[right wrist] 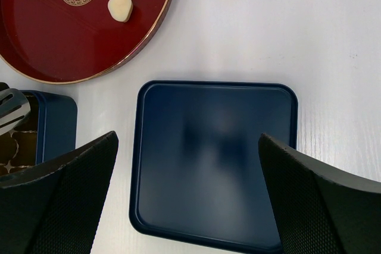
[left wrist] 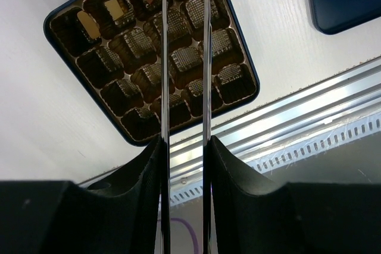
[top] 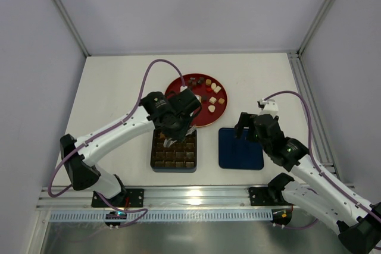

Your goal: Pack the chocolate

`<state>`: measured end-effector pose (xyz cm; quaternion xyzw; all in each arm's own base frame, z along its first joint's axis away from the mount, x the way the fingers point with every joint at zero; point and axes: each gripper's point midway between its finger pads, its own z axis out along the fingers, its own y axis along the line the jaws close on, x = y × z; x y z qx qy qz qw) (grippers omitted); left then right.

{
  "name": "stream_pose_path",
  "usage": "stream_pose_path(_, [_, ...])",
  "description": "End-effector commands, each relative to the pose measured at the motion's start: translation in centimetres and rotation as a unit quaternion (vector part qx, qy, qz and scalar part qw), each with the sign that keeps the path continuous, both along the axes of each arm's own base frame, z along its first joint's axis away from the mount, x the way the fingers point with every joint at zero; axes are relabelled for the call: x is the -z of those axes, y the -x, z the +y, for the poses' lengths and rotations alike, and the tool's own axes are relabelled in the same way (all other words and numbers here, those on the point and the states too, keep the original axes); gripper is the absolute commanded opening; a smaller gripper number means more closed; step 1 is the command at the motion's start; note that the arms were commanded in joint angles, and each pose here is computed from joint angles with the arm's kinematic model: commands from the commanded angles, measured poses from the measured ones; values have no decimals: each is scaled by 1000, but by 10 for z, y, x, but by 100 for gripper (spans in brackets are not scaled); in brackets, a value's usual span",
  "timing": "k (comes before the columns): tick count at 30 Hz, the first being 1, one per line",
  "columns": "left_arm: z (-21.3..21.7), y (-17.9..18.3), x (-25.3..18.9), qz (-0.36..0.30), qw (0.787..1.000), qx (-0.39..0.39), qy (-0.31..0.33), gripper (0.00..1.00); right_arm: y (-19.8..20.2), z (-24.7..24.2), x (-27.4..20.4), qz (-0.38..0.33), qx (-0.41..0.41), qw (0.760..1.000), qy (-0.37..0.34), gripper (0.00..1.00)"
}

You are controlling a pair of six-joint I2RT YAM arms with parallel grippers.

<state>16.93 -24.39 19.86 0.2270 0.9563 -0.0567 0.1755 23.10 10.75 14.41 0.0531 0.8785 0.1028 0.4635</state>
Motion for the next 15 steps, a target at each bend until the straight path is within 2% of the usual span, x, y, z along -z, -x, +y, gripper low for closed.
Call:
stream_pose_path(1, [-5, -4, 0, -12, 1000, 1, 6, 34, -4, 0, -10, -19, 8, 1000, -8, 100])
stream_pose_path(15, [-3, -5, 0, -14, 1000, 0, 3, 38, -2, -1, -8, -17, 9, 1000, -8, 100])
